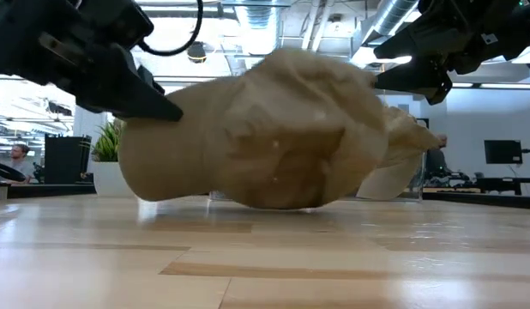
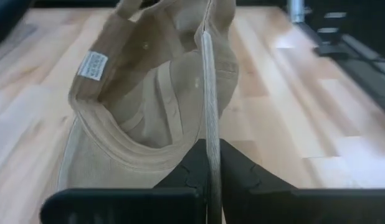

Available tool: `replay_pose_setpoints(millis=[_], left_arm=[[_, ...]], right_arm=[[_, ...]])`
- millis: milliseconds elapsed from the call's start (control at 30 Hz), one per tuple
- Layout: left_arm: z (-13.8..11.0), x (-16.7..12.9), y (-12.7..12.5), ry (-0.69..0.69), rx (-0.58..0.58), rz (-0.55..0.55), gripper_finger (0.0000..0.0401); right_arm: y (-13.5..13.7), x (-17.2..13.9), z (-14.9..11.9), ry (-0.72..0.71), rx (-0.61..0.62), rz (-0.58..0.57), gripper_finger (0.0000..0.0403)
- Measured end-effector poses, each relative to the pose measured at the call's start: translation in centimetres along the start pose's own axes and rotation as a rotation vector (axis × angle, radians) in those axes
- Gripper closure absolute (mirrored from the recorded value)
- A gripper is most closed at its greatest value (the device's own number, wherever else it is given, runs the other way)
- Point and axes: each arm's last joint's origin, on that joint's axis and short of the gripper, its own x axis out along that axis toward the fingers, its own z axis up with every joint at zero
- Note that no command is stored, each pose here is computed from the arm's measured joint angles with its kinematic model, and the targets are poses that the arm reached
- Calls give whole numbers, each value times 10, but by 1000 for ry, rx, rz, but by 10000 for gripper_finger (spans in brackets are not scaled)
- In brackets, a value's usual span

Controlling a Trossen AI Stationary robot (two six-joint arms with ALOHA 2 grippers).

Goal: Pick & Place hat
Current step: Put the brown cap into the right transparent bin

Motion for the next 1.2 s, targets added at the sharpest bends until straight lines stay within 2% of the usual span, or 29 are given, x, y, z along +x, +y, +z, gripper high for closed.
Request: replay_pose_setpoints(millis=[133, 333, 667, 867, 1000, 1200], left_arm=[[3, 0, -2, -32, 6, -46, 382], [7, 0, -2, -69, -7, -50, 384], [8, 0, -2, -77, -9, -51, 383], [8, 0, -2, -81, -11, -51, 381], [8, 0, -2, -81, -11, -51, 380], [8, 0, -2, -81, -11, -51, 383]], right_arm=[[0, 0, 0, 0, 0, -1, 148], [0, 0, 0, -4, 1, -7, 148], [-2, 0, 2, -44, 3, -84, 148], [-3, 4, -6, -65, -51, -221, 161], [0, 13, -7, -42, -119, -239, 187], [23, 31, -4, -11, -320, -222, 231]])
